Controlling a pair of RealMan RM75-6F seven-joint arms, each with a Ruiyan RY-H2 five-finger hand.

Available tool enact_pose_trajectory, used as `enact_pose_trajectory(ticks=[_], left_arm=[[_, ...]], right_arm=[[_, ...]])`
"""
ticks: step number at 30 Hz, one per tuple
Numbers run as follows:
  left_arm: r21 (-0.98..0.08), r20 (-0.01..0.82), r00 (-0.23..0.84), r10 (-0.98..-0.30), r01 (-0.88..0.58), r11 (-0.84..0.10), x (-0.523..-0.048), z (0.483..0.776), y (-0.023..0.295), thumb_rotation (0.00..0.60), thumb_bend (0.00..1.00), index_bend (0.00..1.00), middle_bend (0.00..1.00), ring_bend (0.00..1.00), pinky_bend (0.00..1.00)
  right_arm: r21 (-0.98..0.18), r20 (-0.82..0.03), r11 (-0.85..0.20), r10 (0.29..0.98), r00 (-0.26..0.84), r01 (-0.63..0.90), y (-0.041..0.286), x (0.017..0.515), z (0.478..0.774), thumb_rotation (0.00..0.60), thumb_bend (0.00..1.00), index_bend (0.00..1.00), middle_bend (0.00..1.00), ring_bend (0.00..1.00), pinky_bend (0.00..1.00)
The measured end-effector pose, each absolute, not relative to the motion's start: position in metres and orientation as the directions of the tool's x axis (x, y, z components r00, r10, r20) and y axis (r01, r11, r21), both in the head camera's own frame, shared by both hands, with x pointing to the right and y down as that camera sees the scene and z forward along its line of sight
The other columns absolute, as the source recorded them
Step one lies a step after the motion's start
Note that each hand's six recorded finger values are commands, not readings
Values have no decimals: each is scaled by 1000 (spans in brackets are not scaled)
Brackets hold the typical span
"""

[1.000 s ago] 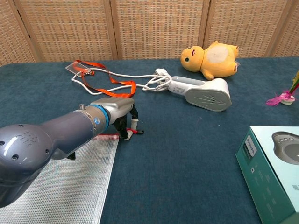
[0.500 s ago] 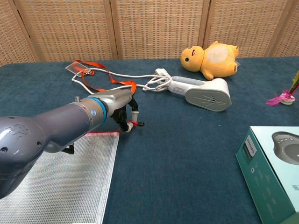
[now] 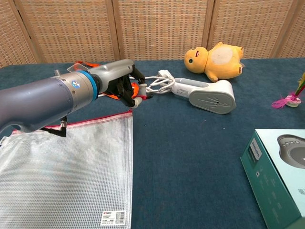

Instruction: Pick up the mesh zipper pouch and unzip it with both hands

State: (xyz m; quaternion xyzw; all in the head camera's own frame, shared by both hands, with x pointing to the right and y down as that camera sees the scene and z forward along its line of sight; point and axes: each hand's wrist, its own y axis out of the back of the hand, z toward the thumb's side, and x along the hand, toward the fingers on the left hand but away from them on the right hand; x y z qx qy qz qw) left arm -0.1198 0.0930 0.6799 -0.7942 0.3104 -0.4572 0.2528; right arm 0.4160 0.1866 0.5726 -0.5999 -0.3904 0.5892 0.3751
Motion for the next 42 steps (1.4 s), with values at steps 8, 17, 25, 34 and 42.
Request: enact_pose_trajectory(ticks=[8, 17, 25, 34, 42], left_arm=[[-699, 501, 432, -750, -310, -645, -114, 655, 81, 600, 573, 930, 1000, 993, 1000], [-696, 468, 446, -763, -345, -629, -106, 645, 74, 600, 573, 932, 1000, 994, 1000], [-705, 405, 468, -785, -388, -594, -94, 630, 69, 600, 573, 933, 1000, 994, 1000], [-700, 355, 457, -815, -447, -556, -84, 619, 64, 600, 572, 934, 1000, 994, 1000], [-693, 346, 461, -817, -462, -554, -78, 618, 67, 600, 571, 934, 1000, 994, 1000]], right_arm=[[-843, -514, -527, 848, 129, 103, 144, 369, 588, 600, 0, 126, 671, 693, 870], [-598, -712, -728, 674, 194, 335, 114, 313, 624, 600, 9, 214, 801, 862, 1000], [-311, -774, -752, 555, 305, 581, 93, 242, 633, 600, 46, 282, 821, 878, 1000], [-136, -773, -737, 497, 395, 662, 85, 175, 635, 600, 100, 328, 821, 878, 1000], [-133, -767, -693, 525, 369, 709, 80, 155, 639, 600, 140, 361, 821, 879, 1000]])
